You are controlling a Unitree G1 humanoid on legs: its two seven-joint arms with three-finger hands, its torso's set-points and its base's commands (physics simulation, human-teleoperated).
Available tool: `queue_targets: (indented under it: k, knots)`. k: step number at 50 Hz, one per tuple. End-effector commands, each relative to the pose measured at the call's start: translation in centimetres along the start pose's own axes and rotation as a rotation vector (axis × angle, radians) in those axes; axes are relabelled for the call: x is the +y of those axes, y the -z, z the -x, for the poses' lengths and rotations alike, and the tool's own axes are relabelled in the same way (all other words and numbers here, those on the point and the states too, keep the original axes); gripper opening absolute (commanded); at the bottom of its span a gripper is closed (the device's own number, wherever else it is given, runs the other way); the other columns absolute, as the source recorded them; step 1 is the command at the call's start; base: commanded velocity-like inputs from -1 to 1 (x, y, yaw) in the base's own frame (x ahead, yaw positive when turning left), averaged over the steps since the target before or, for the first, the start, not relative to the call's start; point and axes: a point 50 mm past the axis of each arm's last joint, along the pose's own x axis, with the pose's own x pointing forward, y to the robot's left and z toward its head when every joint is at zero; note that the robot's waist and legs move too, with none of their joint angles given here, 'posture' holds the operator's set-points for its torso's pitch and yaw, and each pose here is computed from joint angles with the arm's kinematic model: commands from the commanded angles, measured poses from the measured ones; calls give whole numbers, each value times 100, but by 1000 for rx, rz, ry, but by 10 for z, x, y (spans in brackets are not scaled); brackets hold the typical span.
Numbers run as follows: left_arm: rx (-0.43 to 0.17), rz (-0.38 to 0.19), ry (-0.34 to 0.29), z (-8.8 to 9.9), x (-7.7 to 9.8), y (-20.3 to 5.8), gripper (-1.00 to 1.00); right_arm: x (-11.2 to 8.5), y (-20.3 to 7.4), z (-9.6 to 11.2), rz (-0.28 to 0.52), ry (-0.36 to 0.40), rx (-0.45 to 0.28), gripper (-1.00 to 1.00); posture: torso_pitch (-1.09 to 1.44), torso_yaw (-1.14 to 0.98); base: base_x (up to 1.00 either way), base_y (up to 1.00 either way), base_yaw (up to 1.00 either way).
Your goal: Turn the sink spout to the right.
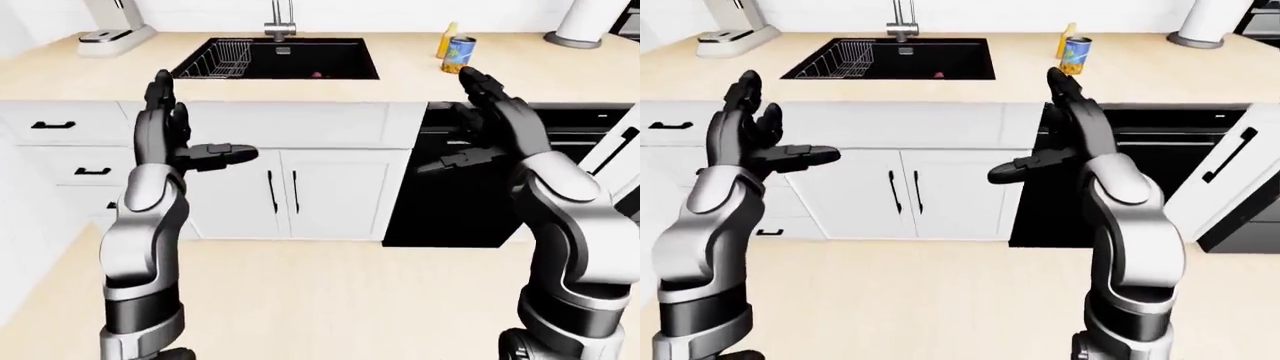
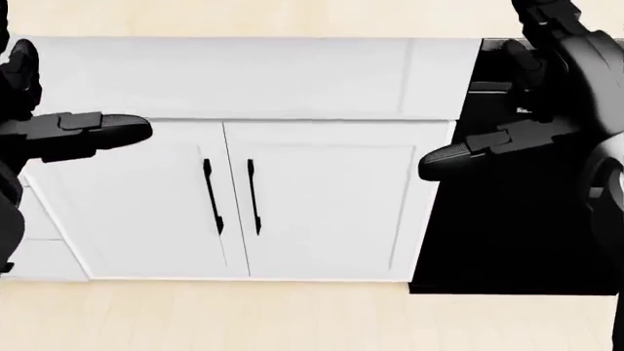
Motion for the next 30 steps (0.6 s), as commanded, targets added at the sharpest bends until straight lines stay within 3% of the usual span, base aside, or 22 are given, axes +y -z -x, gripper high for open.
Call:
queue_targets:
  k: [1,30]
  knots:
    - [-78,4,3,0,1,-19,100,-1,-14,2,15,11,-66,100,0,0,19,0,0]
    - [-86,1,14,4,-2,-25,100,0,-15,3,21,4,-69,100,0,0,20,0,0]
